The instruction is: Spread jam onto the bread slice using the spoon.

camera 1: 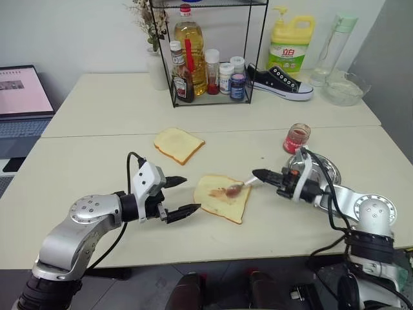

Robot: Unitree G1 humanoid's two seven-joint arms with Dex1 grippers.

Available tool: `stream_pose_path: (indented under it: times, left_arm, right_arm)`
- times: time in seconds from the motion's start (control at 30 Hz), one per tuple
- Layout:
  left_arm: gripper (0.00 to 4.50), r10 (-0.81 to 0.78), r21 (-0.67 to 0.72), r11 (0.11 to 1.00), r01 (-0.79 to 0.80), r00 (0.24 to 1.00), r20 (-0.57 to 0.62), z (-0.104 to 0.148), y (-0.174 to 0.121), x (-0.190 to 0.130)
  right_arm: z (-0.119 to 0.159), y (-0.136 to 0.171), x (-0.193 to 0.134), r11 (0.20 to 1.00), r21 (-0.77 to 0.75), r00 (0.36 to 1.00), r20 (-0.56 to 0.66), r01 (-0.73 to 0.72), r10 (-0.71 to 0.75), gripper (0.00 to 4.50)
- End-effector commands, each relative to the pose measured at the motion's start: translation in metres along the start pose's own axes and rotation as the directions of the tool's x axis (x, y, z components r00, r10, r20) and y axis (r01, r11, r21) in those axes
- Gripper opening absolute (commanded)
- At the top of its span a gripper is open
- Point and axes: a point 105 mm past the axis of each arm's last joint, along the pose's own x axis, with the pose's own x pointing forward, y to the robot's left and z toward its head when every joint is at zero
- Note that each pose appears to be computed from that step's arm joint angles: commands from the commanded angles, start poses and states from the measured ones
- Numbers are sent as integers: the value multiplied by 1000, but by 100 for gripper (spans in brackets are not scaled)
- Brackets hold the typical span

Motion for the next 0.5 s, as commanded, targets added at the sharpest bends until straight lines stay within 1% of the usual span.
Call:
stream_pose_path:
  times: [0.03, 0.13, 0.23, 0.37, 0.5]
  left_arm:
    - [450, -4, 36, 999, 4, 1000, 14, 9, -1, 0]
    - [450, -4, 38, 999, 4, 1000, 11, 9, 0, -1]
    - [450, -3, 40, 999, 3, 1000, 10, 9, 0, -1]
    - [450, -2, 40, 999, 2, 1000, 8, 8, 0, -2]
    - [450, -2, 39, 999, 2, 1000, 9, 8, 0, -2]
  right_arm:
    - [10, 12, 17, 999, -2, 998, 37, -44, 44, 5]
    - [8, 8, 31, 999, 9, 999, 31, -34, 34, 5]
    - [4, -1, 32, 1000, 3, 1000, 9, -1, 1, 5]
    - [-1, -15, 22, 998, -6, 998, -25, 59, -59, 5]
    - [-1, -20, 8, 997, -11, 996, -33, 79, -80, 5]
